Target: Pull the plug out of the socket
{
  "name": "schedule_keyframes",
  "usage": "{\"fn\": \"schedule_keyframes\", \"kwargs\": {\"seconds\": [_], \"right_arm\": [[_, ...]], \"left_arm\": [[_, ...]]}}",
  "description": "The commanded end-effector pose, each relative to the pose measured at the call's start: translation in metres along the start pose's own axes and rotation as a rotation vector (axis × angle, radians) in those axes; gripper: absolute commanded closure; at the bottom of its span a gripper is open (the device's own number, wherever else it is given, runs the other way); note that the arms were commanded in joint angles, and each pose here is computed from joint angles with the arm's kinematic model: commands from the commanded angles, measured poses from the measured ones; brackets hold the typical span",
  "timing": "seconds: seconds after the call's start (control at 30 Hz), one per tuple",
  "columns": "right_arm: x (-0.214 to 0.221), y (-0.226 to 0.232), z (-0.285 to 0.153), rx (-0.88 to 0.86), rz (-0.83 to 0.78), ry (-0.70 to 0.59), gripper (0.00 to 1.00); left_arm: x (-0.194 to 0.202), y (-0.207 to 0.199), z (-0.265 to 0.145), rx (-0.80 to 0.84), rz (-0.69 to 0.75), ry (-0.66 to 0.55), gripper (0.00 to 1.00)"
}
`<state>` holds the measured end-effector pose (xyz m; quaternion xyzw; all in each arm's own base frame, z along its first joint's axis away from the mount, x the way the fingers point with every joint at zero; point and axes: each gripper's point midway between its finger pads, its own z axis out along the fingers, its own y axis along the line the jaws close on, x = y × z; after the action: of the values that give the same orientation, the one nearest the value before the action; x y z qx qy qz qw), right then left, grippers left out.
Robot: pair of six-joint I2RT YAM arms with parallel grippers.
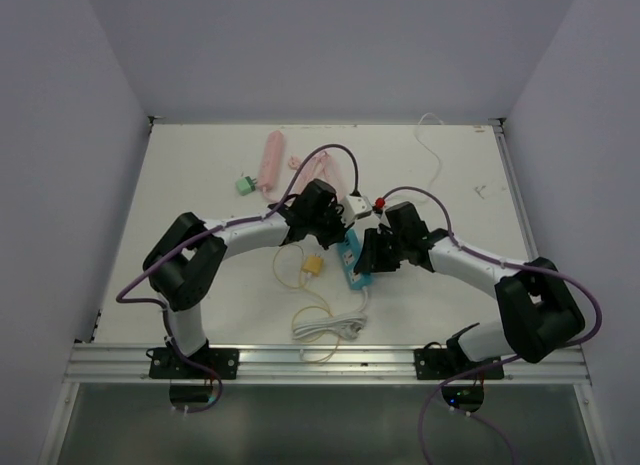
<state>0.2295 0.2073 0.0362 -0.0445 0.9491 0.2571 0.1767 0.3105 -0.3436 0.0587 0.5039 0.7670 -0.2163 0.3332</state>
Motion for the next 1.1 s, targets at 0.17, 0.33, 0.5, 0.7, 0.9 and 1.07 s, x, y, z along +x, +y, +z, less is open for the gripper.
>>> {"fn": "schedule_keyframes", "kwargs": {"seconds": [0.17,0.33,0.5,0.7,0.9,1.07], "right_arm": [[0.056,-0.103,0.001,0.417,0.115,0.155,1.00],[0.056,-0.104,0.003,0.426,0.125,0.159,1.00],[0.056,-0.104,0.003,0.432,0.139,0.152,1.00],[0.055,-0.106,0.003,0.443,0.154,0.146,1.00],[0.055,-0.105,0.003,0.445,0.165,0.146,1.00],[0.056,-0.104,0.002,0.440,0.165,0.142,1.00]], "left_arm": [[-0.048,0.014,-0.042,-0.001,0.013,-0.170,1.00],[-0.053,0.018,-0.049,0.001,0.009,-0.158,1.00],[-0.056,0.021,-0.063,-0.036,0.018,-0.153,1.00],[-0.064,0.025,-0.079,-0.075,0.030,-0.164,1.00],[-0.054,0.028,-0.077,-0.081,0.029,-0.106,1.00],[-0.054,0.022,-0.079,-0.071,0.007,-0.153,1.00]]}}
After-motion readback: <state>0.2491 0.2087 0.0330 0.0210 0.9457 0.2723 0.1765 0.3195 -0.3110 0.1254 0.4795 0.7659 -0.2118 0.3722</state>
